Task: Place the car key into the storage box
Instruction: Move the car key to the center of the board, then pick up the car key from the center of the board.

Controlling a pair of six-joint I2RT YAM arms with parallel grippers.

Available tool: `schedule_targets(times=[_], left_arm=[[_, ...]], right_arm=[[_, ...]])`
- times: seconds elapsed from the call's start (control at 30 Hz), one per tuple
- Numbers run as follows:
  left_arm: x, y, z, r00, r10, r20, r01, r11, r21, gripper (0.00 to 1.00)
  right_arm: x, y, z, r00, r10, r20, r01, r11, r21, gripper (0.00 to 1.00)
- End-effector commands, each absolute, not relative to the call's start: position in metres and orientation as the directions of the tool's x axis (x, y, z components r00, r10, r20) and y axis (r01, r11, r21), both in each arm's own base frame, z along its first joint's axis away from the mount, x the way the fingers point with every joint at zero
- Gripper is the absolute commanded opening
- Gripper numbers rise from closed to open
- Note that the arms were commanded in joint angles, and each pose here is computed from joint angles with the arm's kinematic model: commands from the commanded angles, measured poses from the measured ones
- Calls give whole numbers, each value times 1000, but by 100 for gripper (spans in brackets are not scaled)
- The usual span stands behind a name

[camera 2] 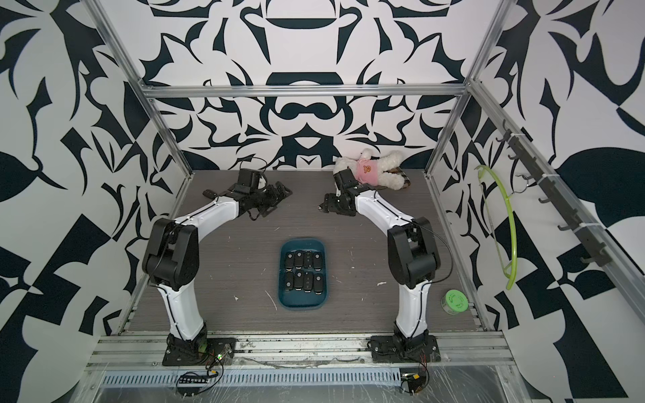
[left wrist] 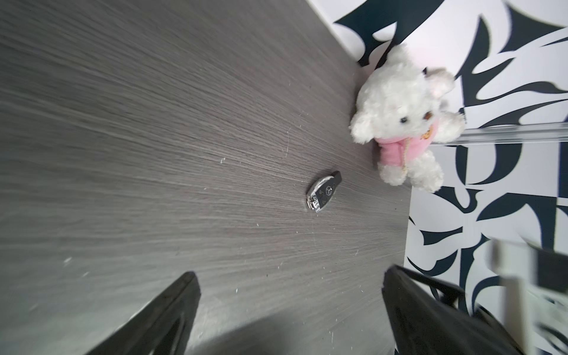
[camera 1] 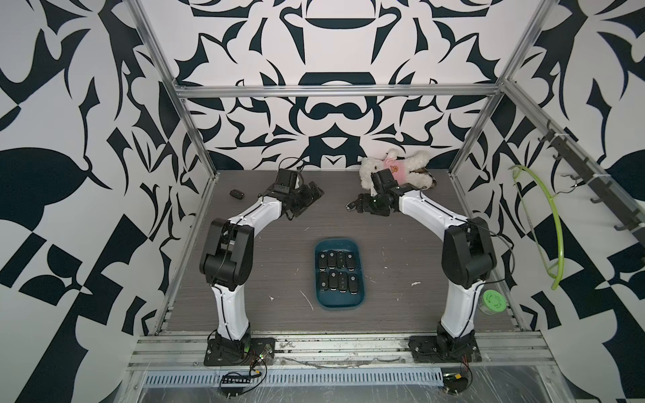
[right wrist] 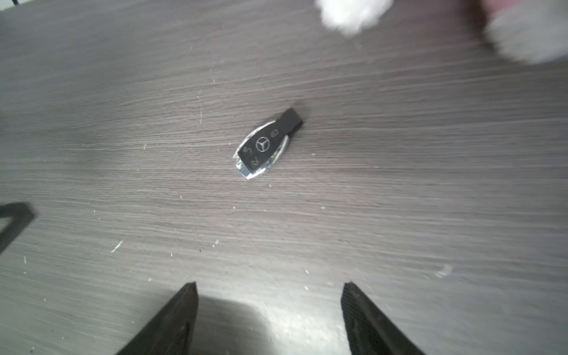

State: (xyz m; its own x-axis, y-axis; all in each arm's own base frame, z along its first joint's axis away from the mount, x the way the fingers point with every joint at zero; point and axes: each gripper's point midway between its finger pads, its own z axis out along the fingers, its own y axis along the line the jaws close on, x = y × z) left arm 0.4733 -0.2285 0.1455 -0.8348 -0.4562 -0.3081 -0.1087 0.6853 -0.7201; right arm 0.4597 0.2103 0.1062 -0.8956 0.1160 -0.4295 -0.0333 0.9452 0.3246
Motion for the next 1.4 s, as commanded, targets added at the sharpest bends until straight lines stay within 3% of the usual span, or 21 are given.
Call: schedule_targets(times=[0.0,0.23,0.67,1.1,1.37], left_arm=[[463,-208,149,-825,-459,-330,-121,713,-690,99],[447,-186,172,-804,-451,-388,-101,747,-657,99],[428,-168,179,-793,-467,-392,-122,751,-648,99],[421,-165,179,-799,-462,-385,-122,751,-649,99],[417,-165,179,-801,-462,-381,-121,748,-653,99]], right_arm=[[468,231,110,-904,138,-405,-28,926,377,76],[499,237,79,-898,187,-399,62,950,305,73],[527,232,46,-889,184,-420,152,982,109,70],[530,241,27,-897,59,-437,105,991,-80,52],[529,239,28,-894,40,-447,91,991,-94,41]])
